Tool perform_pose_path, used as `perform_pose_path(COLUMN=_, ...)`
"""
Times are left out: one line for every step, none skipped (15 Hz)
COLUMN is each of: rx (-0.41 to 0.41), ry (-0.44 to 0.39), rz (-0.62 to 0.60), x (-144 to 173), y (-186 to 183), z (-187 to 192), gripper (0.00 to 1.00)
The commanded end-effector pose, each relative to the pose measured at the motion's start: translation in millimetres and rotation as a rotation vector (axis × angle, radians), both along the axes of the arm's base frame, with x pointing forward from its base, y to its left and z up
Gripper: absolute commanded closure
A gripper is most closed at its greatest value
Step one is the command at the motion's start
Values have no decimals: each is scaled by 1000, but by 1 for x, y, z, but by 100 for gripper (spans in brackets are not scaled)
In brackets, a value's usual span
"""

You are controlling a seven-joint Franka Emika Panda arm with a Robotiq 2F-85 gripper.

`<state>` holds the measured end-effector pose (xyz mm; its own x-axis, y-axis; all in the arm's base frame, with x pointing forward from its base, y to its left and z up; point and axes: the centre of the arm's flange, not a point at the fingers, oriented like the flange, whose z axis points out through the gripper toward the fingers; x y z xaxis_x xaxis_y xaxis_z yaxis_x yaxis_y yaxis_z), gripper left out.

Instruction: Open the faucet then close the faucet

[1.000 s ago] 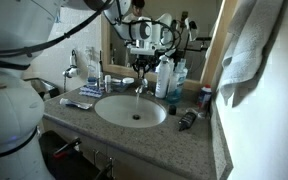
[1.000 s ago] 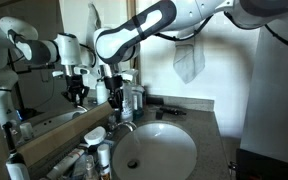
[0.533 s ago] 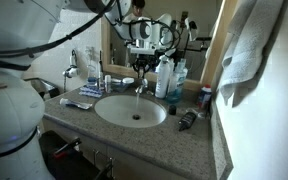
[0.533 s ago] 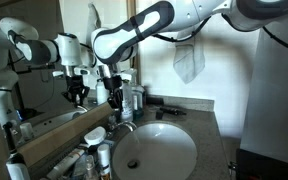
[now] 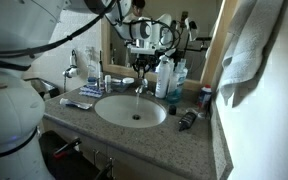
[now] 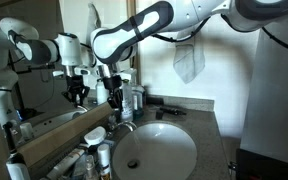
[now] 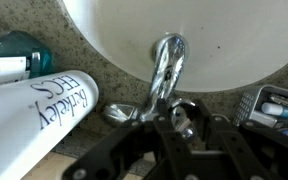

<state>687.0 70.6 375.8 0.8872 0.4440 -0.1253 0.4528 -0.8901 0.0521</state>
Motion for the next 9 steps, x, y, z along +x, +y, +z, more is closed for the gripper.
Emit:
perform_pose_path(rx=28, ry=-19, rz=90, x=7, y=28, z=25, gripper=92)
perform_pose_path(rx=28, ry=-18, rz=90, x=7, y=27, z=25, gripper=92)
perform_pose_path(rx=26, ry=-20, rz=89, x=7, y=28, z=25, gripper=92)
perform_pose_path(rx=24, ry=-19, rz=88, x=6, y=28, z=25, gripper=92)
perform_pose_path(rx=26, ry=-19, rz=88, x=6, y=28, z=25, gripper=92)
perform_pose_path(rx=27, ry=-19, rz=87, x=6, y=28, z=25, gripper=92)
perform_pose_path(rx=26, ry=-20, rz=86, x=6, y=28, z=24, gripper=92)
perform_pose_path(rx=26, ry=-19, rz=87, x=6, y=28, z=24, gripper=92)
perform_pose_path(rx=25, ry=-19, rz=88, x=6, y=28, z=25, gripper=92)
